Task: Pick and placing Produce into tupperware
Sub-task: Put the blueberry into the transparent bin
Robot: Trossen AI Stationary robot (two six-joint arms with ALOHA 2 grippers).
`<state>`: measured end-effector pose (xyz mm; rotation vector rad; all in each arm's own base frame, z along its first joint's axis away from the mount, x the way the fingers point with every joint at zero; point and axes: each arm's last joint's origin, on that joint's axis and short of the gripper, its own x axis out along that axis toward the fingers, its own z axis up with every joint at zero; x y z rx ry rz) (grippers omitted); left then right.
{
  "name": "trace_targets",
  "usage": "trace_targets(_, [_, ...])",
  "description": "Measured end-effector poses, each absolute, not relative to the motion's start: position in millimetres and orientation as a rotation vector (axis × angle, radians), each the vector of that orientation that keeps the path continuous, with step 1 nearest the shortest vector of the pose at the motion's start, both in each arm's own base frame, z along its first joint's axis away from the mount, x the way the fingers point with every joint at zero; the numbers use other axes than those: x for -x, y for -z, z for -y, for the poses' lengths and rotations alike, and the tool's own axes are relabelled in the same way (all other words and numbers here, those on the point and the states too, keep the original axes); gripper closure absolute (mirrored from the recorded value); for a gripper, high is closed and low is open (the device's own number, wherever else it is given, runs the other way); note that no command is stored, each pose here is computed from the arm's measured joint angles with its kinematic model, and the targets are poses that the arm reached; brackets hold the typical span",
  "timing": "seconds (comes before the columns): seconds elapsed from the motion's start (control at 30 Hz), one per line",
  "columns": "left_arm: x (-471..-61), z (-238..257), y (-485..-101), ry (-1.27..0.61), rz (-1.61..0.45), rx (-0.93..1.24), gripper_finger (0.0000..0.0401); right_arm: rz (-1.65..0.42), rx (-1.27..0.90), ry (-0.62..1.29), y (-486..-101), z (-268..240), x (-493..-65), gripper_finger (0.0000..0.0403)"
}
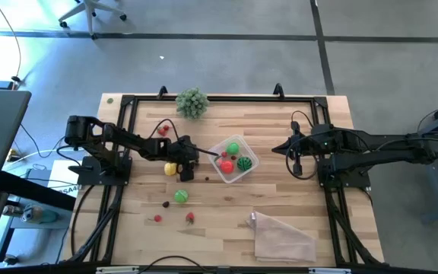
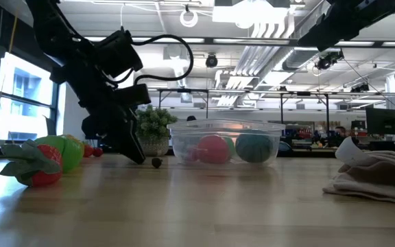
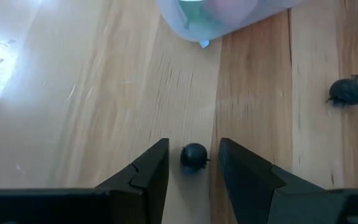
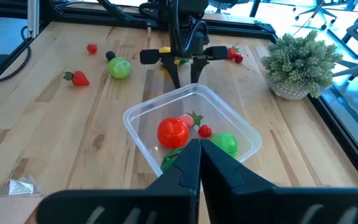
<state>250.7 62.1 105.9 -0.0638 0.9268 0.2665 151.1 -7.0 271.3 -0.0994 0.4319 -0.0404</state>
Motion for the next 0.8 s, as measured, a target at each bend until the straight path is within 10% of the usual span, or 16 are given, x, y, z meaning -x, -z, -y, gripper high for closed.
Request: trace_targets(0.8, [-246.3,-61.3,-102.4,-0.312,-0.972,0.134,0.0268,-0.431,0.099,0.040,-271.4,7.0,-151.1,0.0402])
